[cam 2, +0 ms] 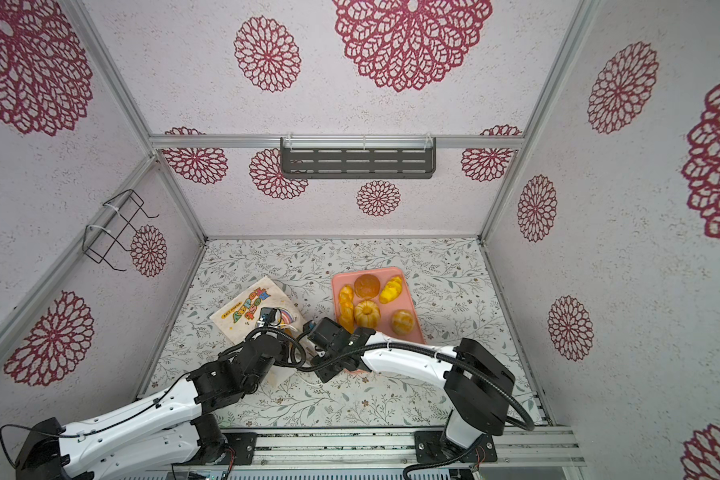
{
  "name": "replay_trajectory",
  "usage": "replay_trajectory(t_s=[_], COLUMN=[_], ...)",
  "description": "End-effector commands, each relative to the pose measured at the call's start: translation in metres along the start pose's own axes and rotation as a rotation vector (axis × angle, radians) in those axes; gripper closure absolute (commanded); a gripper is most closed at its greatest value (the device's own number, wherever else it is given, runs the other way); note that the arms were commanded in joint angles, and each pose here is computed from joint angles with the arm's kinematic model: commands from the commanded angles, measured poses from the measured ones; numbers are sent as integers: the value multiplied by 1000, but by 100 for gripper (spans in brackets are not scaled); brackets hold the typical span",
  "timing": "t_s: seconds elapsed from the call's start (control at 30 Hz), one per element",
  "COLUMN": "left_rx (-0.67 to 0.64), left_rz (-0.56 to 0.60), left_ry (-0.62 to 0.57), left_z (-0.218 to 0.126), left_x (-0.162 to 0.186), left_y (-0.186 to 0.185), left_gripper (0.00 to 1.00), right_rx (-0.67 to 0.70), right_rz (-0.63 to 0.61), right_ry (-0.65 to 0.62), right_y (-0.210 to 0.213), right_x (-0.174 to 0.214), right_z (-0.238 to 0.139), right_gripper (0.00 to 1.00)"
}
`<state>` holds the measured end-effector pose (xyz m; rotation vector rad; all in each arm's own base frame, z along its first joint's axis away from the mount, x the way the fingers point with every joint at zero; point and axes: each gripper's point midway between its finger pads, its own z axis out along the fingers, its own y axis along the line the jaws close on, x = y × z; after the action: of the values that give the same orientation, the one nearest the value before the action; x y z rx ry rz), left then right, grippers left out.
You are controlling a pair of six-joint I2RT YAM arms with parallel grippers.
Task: Take the fake bread out of the paper bag
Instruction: 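Close the tongs on the oval yellow bread inside the bag, then pull the oval bread out of the bag with the tongs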
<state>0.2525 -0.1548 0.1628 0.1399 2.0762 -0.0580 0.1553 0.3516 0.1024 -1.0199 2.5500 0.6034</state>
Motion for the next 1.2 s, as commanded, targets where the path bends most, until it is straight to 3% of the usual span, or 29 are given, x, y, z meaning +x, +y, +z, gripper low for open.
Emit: replay_trajectory(t_s=[0.0,0.47,0.67,0.9,1.17], left_rx=[-84,-190,-221,-277,-282], left_rz=[-27,-99,-89,-113,-137], left_ry=[-16,-16,11,25,14], left_z=[-2,8,17,16,13], left_x=[-8,-18,-14,-15,-19], left_y=[15,39,52,87,102], left_gripper=[100,100,100,100,100], right_rx=[-82,-91,-74,18,139], right_rz=[27,164,157,140,153], right_ry=[-73,-117,-61,-35,-160], right_y=[20,8,6,-5,-29], right_x=[-1,60,85,87,69], right_z=[-33,-104,-122,-140,-176], right_gripper=[100,100,100,100,100])
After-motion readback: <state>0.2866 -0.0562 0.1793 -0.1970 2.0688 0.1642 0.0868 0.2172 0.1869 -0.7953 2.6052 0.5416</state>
